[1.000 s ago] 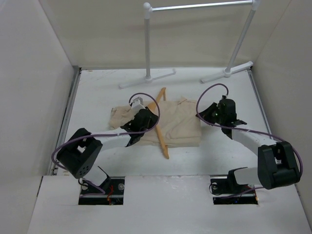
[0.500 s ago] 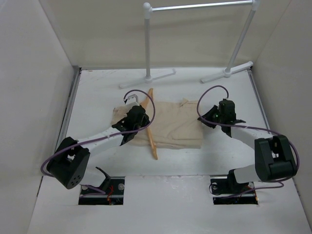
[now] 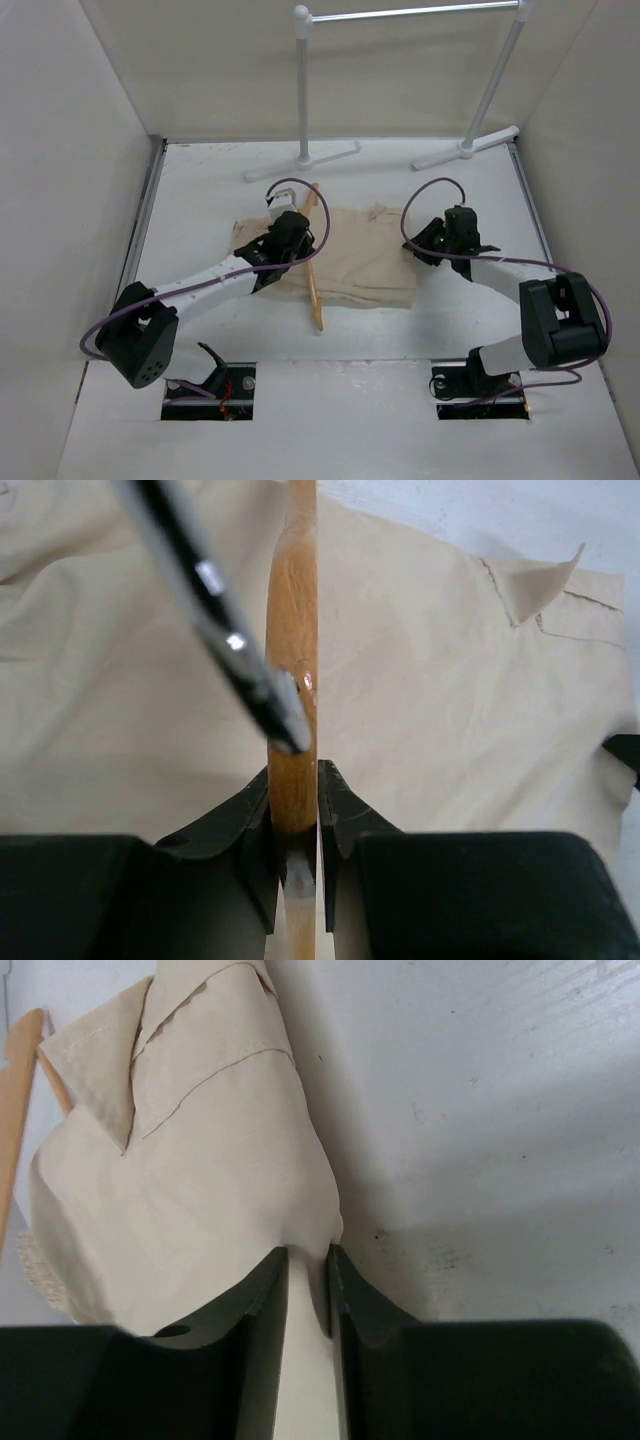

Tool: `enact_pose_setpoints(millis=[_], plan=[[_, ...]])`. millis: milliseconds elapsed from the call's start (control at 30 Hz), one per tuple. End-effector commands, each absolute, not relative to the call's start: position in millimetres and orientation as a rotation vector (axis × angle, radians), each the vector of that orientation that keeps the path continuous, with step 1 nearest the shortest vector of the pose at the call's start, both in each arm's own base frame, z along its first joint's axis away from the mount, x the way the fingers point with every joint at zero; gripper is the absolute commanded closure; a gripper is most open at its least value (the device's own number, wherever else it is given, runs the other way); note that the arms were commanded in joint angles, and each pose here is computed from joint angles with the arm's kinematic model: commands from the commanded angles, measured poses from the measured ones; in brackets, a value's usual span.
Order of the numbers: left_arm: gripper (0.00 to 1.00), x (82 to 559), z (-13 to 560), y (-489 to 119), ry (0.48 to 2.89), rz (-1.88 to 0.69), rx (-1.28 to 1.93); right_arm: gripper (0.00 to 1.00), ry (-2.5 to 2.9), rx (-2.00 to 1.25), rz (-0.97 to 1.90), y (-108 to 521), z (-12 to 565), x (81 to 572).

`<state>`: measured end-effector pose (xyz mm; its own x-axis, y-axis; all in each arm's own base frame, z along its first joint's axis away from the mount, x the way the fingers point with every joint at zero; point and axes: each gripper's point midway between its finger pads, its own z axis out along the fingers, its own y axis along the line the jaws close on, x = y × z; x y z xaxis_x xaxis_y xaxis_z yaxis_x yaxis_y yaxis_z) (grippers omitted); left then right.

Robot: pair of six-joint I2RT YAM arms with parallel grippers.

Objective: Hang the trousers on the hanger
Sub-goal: Place the trousers on the hanger, then place the hanger at the clothesline.

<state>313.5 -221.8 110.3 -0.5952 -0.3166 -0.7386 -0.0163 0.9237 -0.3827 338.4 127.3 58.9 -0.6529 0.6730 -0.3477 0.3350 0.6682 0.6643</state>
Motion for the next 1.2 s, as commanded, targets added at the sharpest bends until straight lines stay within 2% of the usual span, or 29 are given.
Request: enact_pose_setpoints(millis=[0, 100, 233, 500, 733, 900, 1167], plan=[[1.00, 325, 202, -239, 1.992, -0.525, -0.211, 0.64, 2.263, 0.737, 0.745, 132, 74, 340], [1.00, 316, 248, -249, 1.929, -0.523, -0.134, 0.37, 2.230, 0.694, 0.744, 134, 102, 335], [1.00, 305, 294, -264, 1.866, -0.545, -0.060, 0.23, 2.135, 0.617, 0.745, 130, 156, 323], [1.00, 299, 389, -274, 1.775, -0.601, -0.013, 0.18, 1.909, 0.360, 0.814, 131, 302, 265], [1.00, 295, 451, -298, 1.758, -0.714, 0.055, 0.18, 1.741, -0.003, 1.082, 198, 407, 204], [1.00, 297, 472, -312, 1.739, -0.757, 0.075, 0.18, 1.659, -0.169, 1.236, 256, 438, 191], [1.00, 290, 486, -325, 1.700, -0.796, 0.088, 0.17, 1.655, -0.213, 1.258, 303, 438, 216]])
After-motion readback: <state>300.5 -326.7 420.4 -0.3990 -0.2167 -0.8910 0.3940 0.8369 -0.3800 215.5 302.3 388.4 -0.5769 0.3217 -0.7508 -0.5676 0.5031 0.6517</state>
